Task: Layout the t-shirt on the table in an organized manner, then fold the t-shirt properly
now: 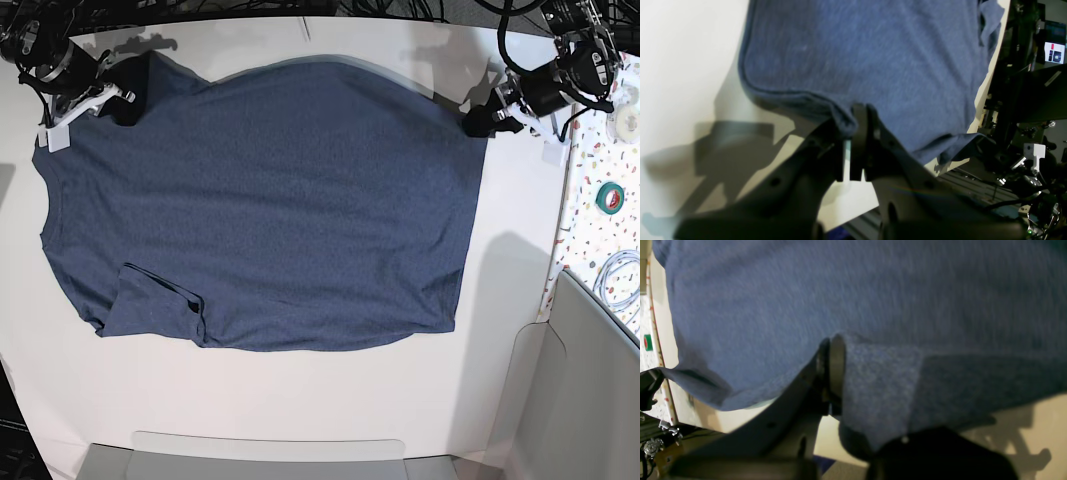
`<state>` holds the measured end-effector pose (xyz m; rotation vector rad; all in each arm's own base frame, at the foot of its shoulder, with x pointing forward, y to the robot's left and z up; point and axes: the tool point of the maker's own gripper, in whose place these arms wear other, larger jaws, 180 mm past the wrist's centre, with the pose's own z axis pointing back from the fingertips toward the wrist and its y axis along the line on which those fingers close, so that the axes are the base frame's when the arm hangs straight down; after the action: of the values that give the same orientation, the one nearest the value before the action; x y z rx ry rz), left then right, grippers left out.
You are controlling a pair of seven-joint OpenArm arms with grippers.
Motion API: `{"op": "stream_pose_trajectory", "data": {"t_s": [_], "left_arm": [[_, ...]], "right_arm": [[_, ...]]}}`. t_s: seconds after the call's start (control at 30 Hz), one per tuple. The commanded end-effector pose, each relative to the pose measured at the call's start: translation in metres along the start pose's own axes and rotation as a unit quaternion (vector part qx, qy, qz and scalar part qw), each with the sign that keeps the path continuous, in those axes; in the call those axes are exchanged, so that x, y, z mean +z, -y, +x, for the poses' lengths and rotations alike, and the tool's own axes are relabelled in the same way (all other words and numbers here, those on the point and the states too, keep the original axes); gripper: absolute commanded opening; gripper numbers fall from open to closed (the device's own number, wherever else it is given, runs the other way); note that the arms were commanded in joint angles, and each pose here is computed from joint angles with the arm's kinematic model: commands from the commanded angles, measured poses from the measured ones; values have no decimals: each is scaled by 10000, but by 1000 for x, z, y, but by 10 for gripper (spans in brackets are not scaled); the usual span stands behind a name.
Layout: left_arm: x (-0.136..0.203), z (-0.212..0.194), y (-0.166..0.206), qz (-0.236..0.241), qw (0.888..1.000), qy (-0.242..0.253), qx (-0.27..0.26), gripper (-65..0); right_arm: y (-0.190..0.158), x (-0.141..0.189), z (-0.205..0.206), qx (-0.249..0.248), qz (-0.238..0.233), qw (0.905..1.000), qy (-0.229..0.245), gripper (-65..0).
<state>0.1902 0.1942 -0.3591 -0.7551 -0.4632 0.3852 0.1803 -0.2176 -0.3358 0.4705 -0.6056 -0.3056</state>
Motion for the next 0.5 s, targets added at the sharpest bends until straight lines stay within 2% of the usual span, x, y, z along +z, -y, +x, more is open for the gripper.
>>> {"op": "stream_pose_trajectory", "data": {"t_s": [0.0, 0.23, 0.47], "left_arm": [[3, 7, 7, -92, 9999, 57, -109, -650], [0, 24, 16, -194, 9993, 216, -235, -650], [-1, 39, 26, -295, 9982, 364, -361, -650]], "right_arm": [[-5, 4, 12, 117, 53, 9997, 185, -650], [-1, 0, 32, 299, -193, 9986, 394, -650], [-7, -3, 51, 378, -133, 9973, 607, -650]]}}
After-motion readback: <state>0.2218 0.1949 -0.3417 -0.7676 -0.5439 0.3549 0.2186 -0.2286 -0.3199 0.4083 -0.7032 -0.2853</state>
